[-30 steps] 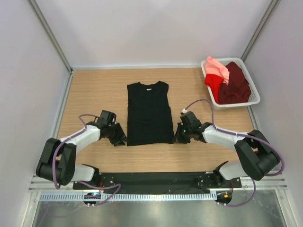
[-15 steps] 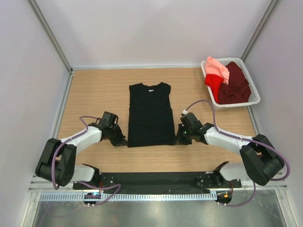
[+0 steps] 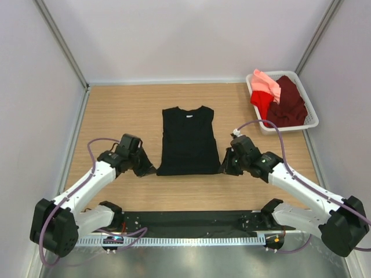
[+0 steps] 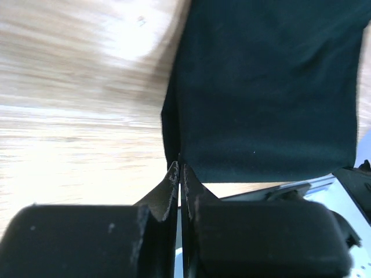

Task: Fold and stack the t-shirts
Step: Fold the tshirt

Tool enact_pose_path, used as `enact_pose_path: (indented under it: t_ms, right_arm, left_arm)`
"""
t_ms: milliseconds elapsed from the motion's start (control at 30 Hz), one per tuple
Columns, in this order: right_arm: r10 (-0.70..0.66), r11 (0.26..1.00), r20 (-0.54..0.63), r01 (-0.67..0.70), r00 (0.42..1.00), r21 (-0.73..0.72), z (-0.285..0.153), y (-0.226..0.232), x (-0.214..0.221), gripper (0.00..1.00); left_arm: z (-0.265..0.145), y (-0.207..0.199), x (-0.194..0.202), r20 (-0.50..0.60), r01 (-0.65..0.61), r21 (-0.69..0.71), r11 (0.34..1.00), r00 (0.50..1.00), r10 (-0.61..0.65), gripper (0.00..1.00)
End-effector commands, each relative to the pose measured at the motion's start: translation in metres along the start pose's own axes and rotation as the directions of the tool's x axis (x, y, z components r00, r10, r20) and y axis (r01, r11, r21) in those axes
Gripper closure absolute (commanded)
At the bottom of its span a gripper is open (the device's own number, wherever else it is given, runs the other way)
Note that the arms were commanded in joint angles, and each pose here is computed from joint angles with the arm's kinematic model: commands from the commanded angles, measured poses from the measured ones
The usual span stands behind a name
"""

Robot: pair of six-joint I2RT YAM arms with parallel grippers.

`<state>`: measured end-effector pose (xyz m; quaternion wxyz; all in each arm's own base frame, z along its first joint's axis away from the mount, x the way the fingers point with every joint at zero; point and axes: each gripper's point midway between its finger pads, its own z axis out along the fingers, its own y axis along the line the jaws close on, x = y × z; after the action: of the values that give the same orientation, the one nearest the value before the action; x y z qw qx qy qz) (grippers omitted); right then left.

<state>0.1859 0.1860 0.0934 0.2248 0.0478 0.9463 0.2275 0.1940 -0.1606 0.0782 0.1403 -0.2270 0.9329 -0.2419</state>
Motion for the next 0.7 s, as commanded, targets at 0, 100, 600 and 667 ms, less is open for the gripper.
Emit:
enact_pose_path:
  t_ms: [0,100,600,667]
  right_arm:
    - [-0.035,0.997,0.063,0.031,0.997,0.068,-0.023,-0.004,-0.019,0.99]
    - [-0.061,0.995,0.092,0.053,0.994,0.085,-0.032,0.001,-0.032,0.99]
    - [-0.184,0.957,0.226,0.122,0.957,0.264,-0.043,0.026,-0.144,0.99]
    - [-0.179,0.958,0.235,0.115,0.955,0.262,-0.036,0.025,-0.163,0.99]
  left_arm:
    - [-0.019,-0.014,-0.016,0.06,0.0,-0.007,1.0,0.998,0.0,1.0]
    - [-0.029,-0.028,-0.027,0.091,-0.022,0.006,1.0,0.996,0.021,1.0]
    - [-0.05,-0.099,-0.129,0.241,-0.103,-0.105,0.989,0.962,0.126,1.0]
    - [-0.047,-0.115,-0.148,0.254,-0.109,-0.099,0.989,0.958,0.131,1.0]
